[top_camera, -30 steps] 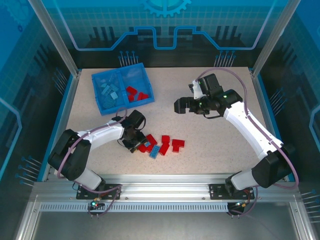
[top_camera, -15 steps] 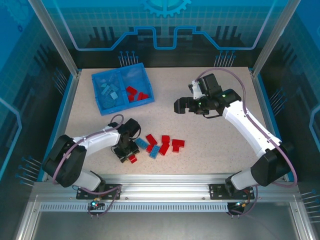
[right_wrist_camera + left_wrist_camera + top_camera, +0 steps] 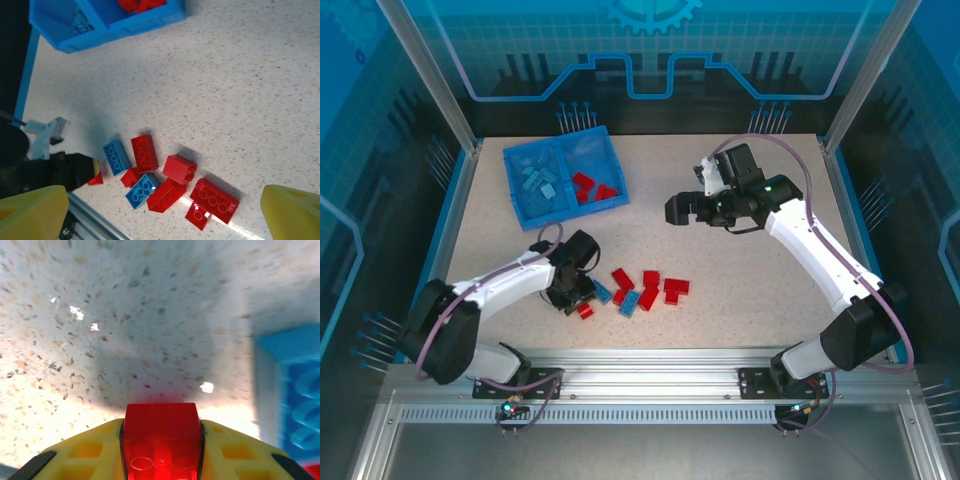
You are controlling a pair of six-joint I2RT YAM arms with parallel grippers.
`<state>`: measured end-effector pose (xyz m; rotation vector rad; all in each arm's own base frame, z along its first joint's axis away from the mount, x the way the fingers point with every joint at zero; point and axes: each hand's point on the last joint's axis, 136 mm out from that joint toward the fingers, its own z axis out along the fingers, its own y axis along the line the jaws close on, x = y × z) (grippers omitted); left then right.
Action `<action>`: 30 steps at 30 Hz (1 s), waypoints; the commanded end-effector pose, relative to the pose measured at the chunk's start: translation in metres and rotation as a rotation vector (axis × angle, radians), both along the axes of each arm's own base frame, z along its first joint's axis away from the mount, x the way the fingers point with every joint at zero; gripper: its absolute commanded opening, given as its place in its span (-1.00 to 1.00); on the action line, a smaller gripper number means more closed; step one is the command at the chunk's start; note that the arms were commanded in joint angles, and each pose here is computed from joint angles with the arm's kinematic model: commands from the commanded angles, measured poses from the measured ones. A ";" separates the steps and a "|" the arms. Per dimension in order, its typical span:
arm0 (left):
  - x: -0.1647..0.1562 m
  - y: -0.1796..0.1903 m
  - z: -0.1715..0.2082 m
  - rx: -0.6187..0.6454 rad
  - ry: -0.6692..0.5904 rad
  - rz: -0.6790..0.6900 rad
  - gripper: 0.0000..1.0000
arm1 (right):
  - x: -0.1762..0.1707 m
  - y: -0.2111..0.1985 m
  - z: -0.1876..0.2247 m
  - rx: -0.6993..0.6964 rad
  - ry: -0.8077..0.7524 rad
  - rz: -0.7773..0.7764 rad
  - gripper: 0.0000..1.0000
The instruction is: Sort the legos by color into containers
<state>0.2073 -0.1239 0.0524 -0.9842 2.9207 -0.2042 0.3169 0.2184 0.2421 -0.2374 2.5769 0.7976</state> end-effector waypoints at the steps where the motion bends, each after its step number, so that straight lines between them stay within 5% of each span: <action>1: 0.056 0.007 0.085 0.017 -0.298 -0.038 -0.47 | -0.013 0.022 0.029 0.129 -0.074 0.126 1.00; 8: 0.168 0.028 0.171 0.111 -0.555 -0.072 -0.47 | -0.017 0.037 0.024 0.110 -0.079 0.167 1.00; 18: 0.312 0.031 0.136 0.157 -0.532 -0.074 -0.43 | -0.022 0.022 0.010 0.041 -0.038 0.092 1.00; 23: 0.349 0.026 0.102 0.125 -0.475 -0.079 -0.17 | -0.029 0.013 0.010 0.029 -0.042 0.056 1.00; 30: 0.367 0.017 0.120 0.089 -0.534 -0.102 0.07 | -0.035 0.000 0.007 -0.018 -0.047 0.031 1.00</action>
